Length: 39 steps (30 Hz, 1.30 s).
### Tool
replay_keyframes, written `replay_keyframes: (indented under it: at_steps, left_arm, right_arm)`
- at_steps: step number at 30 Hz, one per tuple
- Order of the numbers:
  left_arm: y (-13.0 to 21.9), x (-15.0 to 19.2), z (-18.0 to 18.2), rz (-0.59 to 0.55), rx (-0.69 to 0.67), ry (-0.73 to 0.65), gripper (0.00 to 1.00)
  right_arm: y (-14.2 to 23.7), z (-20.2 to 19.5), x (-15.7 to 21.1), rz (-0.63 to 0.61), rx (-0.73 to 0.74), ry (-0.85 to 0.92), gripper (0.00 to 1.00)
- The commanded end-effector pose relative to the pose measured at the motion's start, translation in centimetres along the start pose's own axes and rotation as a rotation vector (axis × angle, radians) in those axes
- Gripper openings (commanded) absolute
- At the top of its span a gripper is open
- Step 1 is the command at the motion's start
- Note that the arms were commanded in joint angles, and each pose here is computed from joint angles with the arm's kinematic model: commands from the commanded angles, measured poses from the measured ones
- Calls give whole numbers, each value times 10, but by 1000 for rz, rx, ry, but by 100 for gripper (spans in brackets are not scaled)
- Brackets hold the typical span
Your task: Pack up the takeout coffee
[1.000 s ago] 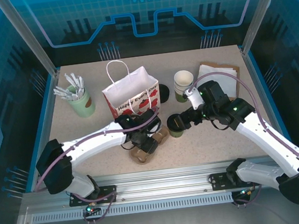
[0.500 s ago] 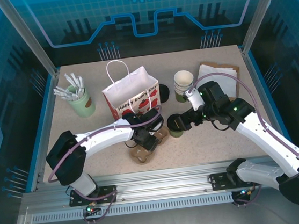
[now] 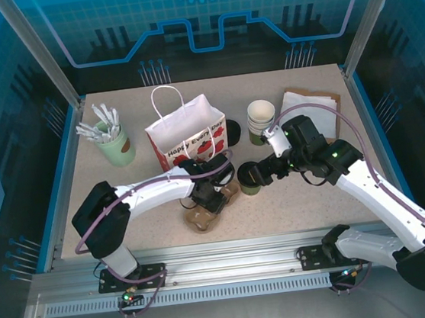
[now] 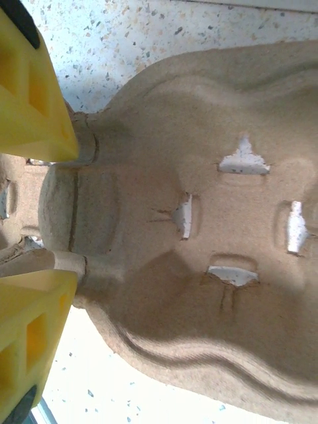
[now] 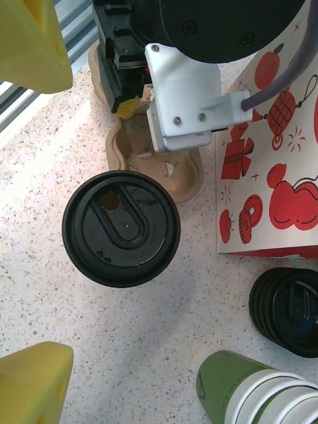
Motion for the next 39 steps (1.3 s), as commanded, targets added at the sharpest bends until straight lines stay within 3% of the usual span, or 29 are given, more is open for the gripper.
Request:
replay_keyframes:
  at_steps: [1, 18, 39]
  left_arm:
    - [0, -10, 0, -16, -2, 10, 48]
    - [-10, -11, 3, 15, -29, 0, 52]
    - [-12, -5, 6, 51, -10, -3, 45]
  right_arm:
    - [5, -1, 5, 6, -2, -4, 98]
    - [5, -2, 7, 7, 1, -2, 98]
    - [4, -2, 8, 8, -1, -6, 98]
Point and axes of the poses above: each hand's point on the last joint's axis, 136 mm out from that joint toward the fingers, its own y axis back along the fingers, its own z axis along the line the jaws close on, x = y × z, the point moved 5 cm from there along y, back along the fingers, and after that the axes turned 3 degrees about y, right-handed, at the moved point
